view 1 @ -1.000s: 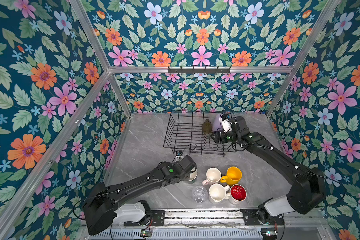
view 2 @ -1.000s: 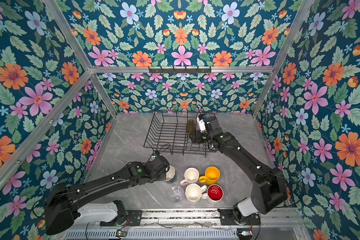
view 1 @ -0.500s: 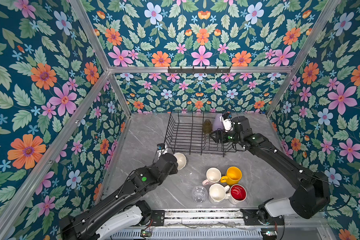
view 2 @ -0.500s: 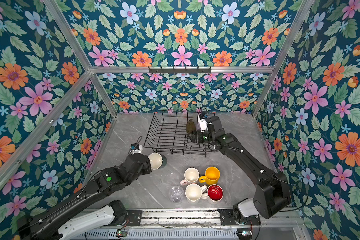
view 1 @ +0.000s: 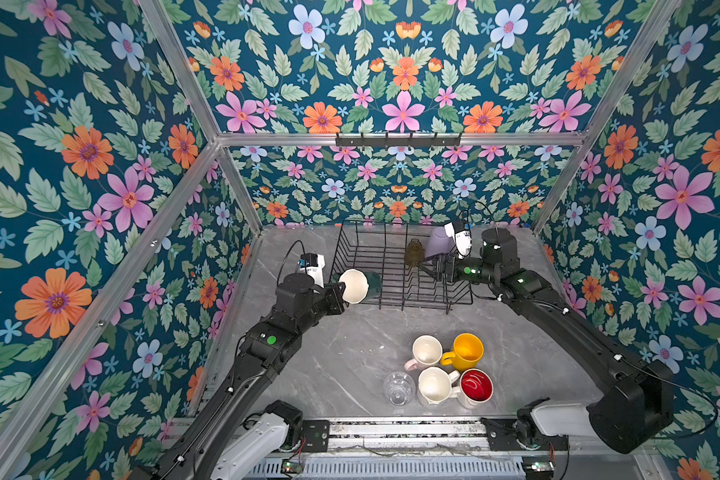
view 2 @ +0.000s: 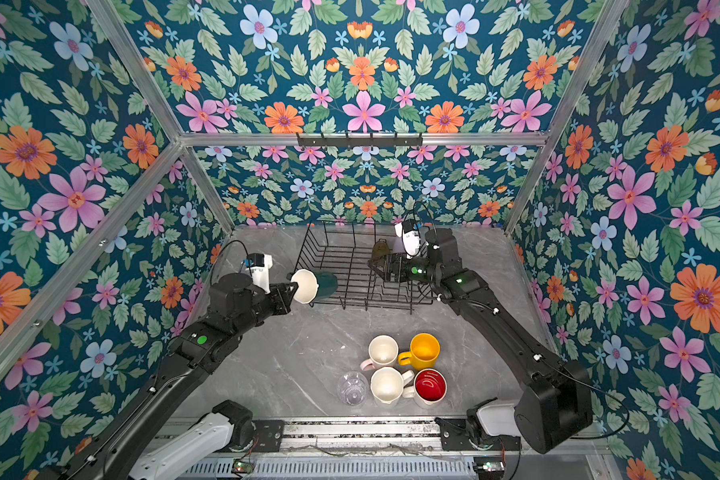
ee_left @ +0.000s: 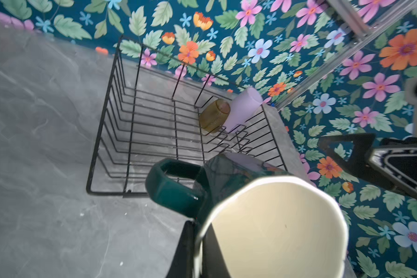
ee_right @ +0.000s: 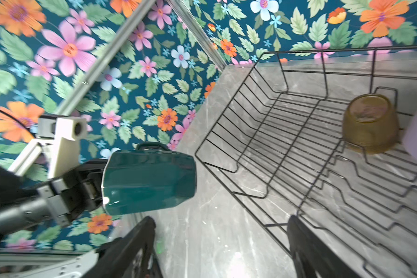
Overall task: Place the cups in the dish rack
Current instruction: 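Lift the green mug over the rack with the left gripper while the right approaches, then grasp the green mug's base with the right gripper beside the left gripper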
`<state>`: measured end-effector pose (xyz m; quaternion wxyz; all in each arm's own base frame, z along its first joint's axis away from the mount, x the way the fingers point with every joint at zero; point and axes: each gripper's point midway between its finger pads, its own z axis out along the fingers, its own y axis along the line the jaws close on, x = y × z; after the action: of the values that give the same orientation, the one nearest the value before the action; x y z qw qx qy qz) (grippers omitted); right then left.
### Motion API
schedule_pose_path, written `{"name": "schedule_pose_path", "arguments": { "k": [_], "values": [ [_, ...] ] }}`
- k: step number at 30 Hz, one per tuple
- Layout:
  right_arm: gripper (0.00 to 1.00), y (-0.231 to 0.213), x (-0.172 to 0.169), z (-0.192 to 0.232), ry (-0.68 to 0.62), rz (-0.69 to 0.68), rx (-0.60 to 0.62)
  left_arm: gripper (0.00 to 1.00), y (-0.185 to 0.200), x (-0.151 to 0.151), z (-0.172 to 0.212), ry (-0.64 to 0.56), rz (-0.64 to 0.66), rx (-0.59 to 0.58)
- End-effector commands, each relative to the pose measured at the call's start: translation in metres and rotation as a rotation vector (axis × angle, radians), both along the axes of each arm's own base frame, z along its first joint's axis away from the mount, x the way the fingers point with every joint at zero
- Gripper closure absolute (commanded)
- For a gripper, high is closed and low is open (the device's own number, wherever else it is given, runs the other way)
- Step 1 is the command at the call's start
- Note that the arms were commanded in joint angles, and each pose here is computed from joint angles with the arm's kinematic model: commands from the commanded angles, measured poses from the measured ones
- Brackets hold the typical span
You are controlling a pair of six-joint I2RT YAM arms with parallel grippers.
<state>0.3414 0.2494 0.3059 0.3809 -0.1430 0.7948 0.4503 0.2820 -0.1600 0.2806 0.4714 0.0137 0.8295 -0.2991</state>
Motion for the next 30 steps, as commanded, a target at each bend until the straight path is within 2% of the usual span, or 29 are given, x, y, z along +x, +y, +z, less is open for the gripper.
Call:
{"name": "schedule_pose_path", "arguments": {
  "k": [1, 7, 13, 20, 30],
  "values": [
    [0.13, 0.009, -0.012, 0.02, -0.002, 0.103, 0.106, 1.0, -0.026, 0.001, 0.05, -0.219, -0.198, -0.104],
    [0.13, 0.018, -0.028, 0.025, 0.021, 0.234, 0.156, 1.0, -0.04, -0.002, 0.062, -0.329, -0.401, -0.25],
    [0.1, 0.023, -0.04, 0.029, 0.032, 0.316, 0.198, 1.0, -0.047, -0.019, 0.077, -0.473, -0.514, -0.284],
    [0.09, 0.029, -0.044, 0.029, 0.058, 0.389, 0.259, 1.0, -0.051, -0.024, 0.079, -0.541, -0.562, -0.288],
    [0.08, 0.031, -0.054, 0.035, 0.056, 0.457, 0.301, 1.0, -0.056, -0.02, 0.073, -0.531, -0.594, -0.307]
  ]
}}
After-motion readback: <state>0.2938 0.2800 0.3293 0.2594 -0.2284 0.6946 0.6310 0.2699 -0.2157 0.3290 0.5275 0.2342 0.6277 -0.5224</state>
